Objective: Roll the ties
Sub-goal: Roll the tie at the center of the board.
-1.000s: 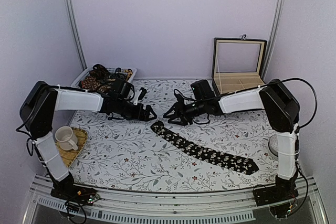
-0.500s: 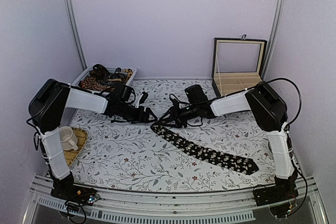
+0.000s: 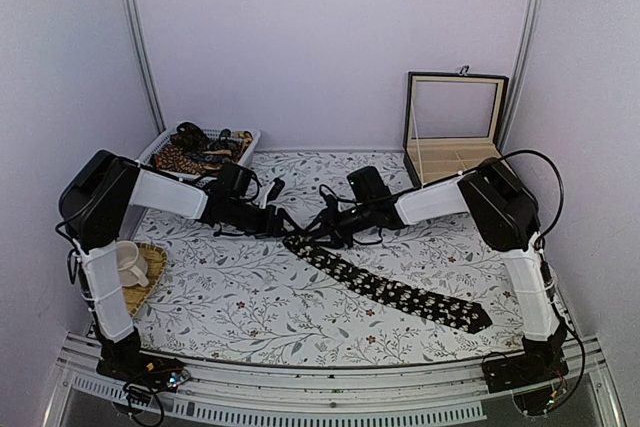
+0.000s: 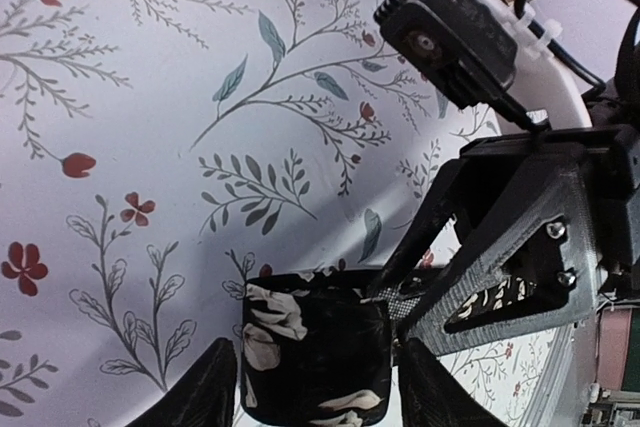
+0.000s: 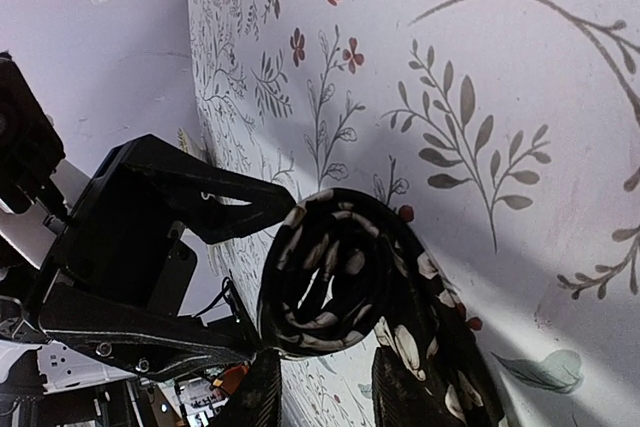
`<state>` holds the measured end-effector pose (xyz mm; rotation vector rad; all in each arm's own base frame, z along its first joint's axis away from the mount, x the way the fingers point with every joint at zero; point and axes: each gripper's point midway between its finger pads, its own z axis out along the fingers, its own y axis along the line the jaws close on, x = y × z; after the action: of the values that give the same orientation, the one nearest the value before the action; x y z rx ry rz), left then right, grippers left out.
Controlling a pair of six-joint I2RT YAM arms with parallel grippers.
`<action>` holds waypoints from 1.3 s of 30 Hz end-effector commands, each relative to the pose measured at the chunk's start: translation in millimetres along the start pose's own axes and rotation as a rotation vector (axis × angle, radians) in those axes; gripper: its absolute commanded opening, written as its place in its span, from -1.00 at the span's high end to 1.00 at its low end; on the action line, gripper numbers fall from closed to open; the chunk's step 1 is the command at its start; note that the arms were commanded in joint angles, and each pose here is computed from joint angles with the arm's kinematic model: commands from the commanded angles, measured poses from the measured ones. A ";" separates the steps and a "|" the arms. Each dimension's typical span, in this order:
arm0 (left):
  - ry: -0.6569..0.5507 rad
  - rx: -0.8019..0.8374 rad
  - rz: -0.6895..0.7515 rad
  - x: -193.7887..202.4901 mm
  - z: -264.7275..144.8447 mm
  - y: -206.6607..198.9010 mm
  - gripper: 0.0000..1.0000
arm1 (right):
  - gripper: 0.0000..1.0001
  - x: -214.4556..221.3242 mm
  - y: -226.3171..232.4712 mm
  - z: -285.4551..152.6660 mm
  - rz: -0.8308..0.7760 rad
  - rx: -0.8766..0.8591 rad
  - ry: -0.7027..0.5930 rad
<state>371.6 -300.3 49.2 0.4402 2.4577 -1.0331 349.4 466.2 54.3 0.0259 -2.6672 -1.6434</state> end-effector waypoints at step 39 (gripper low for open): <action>-0.011 0.037 0.012 1.7 -1.7 -11.0 0.11 | 0.45 11.3 -16.7 27.8 0.060 -0.005 0.042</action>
<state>364.5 -299.9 42.3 0.4299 2.4723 -1.0452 335.1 477.8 59.0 0.0079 -2.5996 -1.6664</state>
